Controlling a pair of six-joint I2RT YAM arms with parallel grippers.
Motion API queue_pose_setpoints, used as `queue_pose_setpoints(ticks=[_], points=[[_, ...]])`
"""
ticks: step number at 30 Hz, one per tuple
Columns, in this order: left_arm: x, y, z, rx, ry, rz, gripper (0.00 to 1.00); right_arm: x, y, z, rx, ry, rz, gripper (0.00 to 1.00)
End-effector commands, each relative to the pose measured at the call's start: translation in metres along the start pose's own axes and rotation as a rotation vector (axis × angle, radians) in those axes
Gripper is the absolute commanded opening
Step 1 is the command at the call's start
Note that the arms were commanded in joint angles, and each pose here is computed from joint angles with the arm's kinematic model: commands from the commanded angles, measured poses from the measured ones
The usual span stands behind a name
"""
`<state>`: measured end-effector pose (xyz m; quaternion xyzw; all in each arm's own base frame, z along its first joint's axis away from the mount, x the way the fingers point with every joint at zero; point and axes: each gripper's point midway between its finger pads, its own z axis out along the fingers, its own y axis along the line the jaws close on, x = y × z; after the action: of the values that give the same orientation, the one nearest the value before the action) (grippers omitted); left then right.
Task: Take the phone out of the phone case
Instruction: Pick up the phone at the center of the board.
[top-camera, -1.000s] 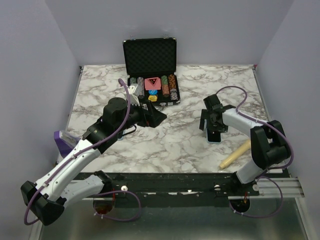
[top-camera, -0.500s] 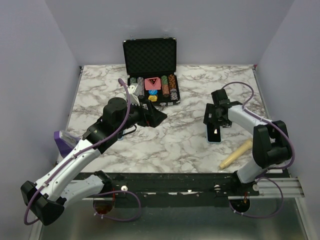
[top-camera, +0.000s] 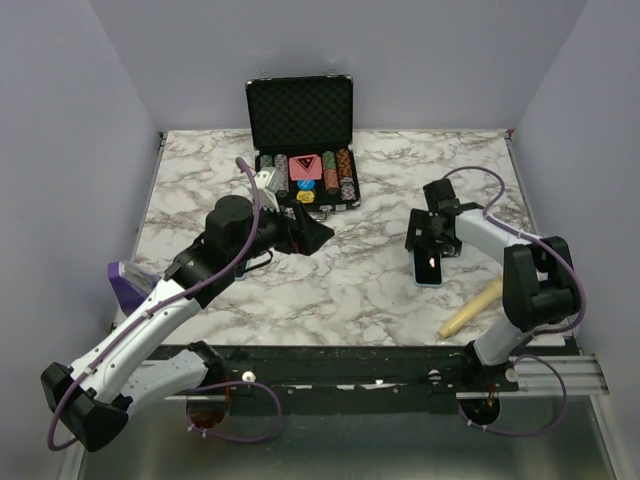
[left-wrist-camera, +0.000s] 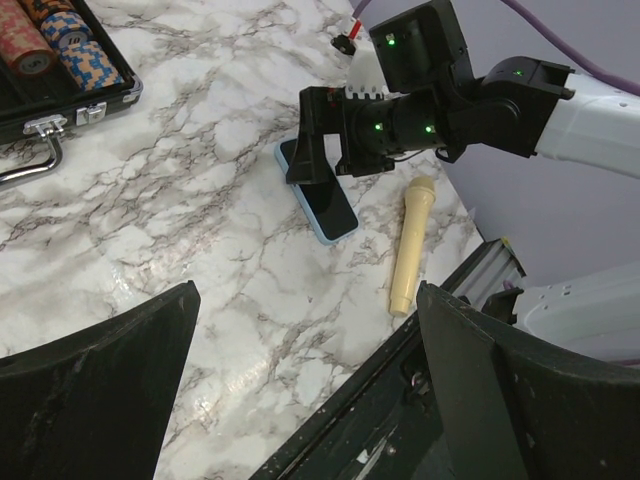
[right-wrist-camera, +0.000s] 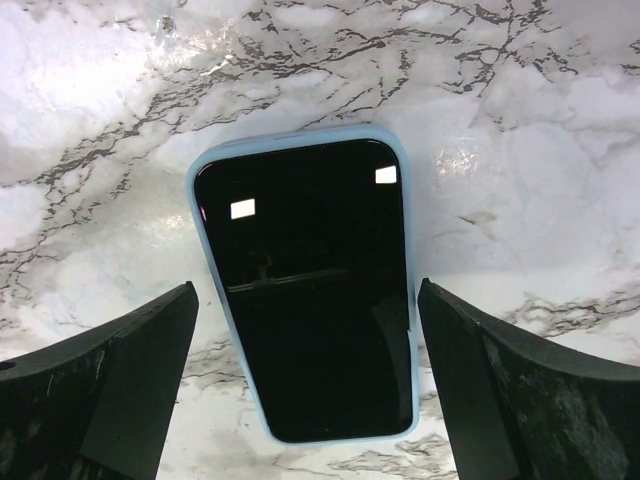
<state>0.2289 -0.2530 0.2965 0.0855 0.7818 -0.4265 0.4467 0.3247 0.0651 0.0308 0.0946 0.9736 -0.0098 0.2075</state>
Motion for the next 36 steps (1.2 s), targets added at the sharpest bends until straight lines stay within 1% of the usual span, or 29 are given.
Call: queue_pose_setpoints(ticks=[1, 6, 8, 12, 16, 18, 19, 20, 21, 25, 27, 29, 31, 33, 36], points=[[0.005, -0.006, -0.003, 0.033, 0.008, 0.012, 0.99, 0.016, -0.007, 0.009, 0.030, 0.055, 0.001, 1.00], [0.006, -0.006, -0.004, 0.033, 0.010, 0.013, 0.99, 0.020, -0.006, 0.017, 0.031, 0.079, -0.007, 1.00], [0.005, -0.006, -0.006, 0.033, 0.008, 0.014, 0.99, 0.023, 0.000, 0.020, 0.002, 0.098, -0.020, 0.99], [0.004, -0.005, -0.009, 0.026, -0.003, 0.018, 0.99, 0.026, 0.008, 0.019, -0.047, 0.095, -0.024, 0.90], [0.006, 0.000, -0.010, 0.007, -0.003, 0.022, 0.98, 0.025, 0.022, 0.013, -0.096, 0.074, -0.052, 0.75], [0.009, 0.001, -0.009, 0.005, 0.005, 0.018, 0.97, 0.025, 0.031, 0.009, -0.138, 0.061, -0.075, 0.66], [0.009, 0.001, -0.009, 0.005, 0.009, 0.012, 0.97, 0.025, 0.039, 0.006, -0.186, 0.057, -0.096, 0.61], [0.011, 0.001, -0.008, 0.008, 0.015, 0.005, 0.96, 0.025, 0.045, 0.003, -0.216, 0.051, -0.121, 0.53], [0.012, 0.000, -0.007, 0.014, 0.019, -0.002, 0.94, 0.024, 0.050, 0.001, -0.234, 0.038, -0.148, 0.48], [0.017, 0.002, -0.004, 0.003, 0.032, -0.061, 0.94, 0.023, 0.077, -0.013, -0.328, -0.011, -0.248, 0.28], [0.016, 0.014, -0.003, -0.064, 0.024, -0.109, 0.93, 0.022, 0.093, -0.024, -0.389, -0.052, -0.295, 0.21], [0.019, 0.021, -0.002, -0.082, 0.041, -0.168, 0.91, 0.021, 0.106, -0.034, -0.433, -0.095, -0.333, 0.15], [0.024, 0.024, 0.003, -0.052, 0.083, -0.243, 0.90, 0.023, 0.118, -0.043, -0.486, -0.127, -0.373, 0.10], [0.024, 0.032, 0.007, -0.019, 0.108, -0.347, 0.91, 0.025, 0.130, -0.055, -0.539, -0.159, -0.412, 0.07], [0.028, 0.036, 0.013, 0.064, 0.136, -0.458, 0.93, 0.031, 0.152, -0.079, -0.628, -0.226, -0.484, 0.05]])
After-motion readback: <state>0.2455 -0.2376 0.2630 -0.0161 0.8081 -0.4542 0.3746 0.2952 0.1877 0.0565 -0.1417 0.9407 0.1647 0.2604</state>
